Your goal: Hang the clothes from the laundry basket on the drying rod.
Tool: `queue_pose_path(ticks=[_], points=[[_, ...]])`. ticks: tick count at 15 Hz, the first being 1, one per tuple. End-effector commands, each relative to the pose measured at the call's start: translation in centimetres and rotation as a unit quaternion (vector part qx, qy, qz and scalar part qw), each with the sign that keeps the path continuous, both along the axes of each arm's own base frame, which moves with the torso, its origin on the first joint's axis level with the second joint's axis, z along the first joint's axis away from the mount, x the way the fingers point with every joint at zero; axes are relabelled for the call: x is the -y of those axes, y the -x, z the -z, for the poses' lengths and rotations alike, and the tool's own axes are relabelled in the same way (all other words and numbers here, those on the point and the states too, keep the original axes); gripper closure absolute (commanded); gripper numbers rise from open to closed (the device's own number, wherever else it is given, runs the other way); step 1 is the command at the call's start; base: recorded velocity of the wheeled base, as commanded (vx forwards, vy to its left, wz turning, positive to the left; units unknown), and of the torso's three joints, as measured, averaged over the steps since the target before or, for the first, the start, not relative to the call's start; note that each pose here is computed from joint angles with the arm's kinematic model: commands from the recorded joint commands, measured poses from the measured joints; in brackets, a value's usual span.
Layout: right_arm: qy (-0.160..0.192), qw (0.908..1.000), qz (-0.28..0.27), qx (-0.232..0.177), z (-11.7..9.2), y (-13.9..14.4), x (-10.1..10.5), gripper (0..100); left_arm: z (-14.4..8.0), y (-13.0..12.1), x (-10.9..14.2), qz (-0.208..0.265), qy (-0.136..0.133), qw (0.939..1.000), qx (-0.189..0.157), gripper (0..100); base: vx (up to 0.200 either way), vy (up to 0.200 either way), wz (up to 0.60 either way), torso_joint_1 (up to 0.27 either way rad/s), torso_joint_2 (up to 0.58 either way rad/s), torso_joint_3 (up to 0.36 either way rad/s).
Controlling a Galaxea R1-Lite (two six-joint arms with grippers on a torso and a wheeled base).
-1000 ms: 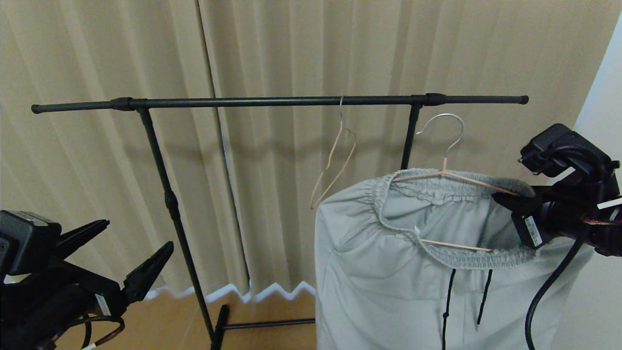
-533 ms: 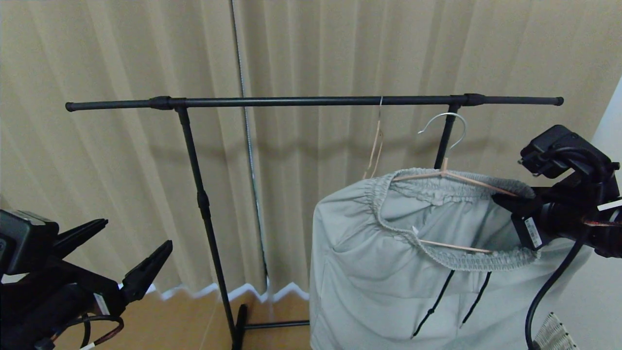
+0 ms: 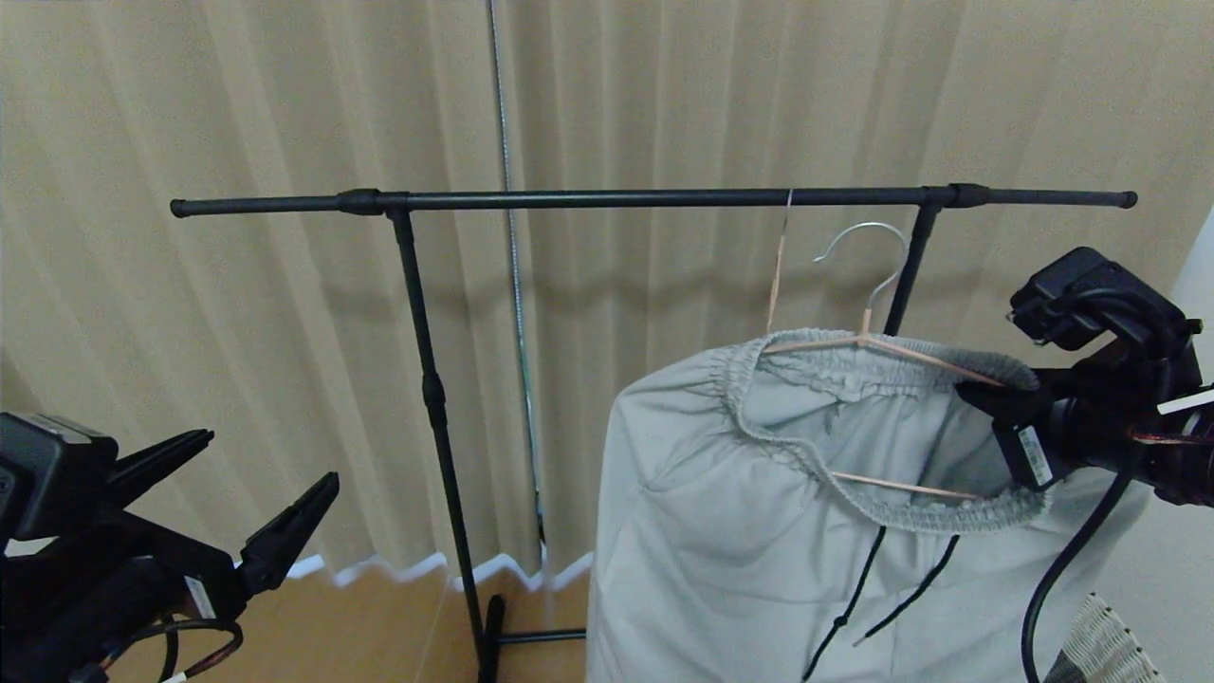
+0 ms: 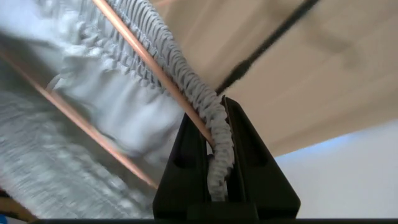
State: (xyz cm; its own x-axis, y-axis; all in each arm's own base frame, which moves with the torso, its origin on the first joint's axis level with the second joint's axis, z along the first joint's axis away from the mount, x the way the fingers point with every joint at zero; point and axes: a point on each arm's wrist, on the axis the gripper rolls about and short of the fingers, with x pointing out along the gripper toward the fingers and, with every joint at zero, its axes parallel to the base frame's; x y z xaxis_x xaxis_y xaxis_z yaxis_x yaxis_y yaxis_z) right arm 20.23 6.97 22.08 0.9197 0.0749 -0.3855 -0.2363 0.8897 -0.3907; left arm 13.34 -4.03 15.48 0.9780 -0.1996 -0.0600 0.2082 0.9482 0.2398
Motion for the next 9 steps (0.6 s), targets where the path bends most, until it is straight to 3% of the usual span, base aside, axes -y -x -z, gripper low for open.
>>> queue_pose_path(ticks=[1, 4, 9], points=[[-0.009, 0.9998, 0.000, -0.015, 0.6, -0.8, -0.6, 100, 0.0, -0.1, 0.0, 0.000, 0.000, 1.0000, -0.001, 0, 0.000, 0.000, 0.00, 0.000, 0.00, 0.000], [-0.046, 0.9986, -0.003, -0.025, 0.6, -2.1, -2.3, 100, 0.0, -0.2, 0.1, -0.001, 0.001, 1.0000, -0.004, 0, 0.000, 0.000, 0.00, 0.000, 0.00, 0.000], [-0.040, 0.9988, 0.024, -0.016, 0.3, -3.0, -2.6, 100, 0.0, -0.1, 0.0, 0.000, 0.001, 1.0000, -0.002, 0, 0.200, 0.000, 0.00, -0.001, 0.00, 0.002]])
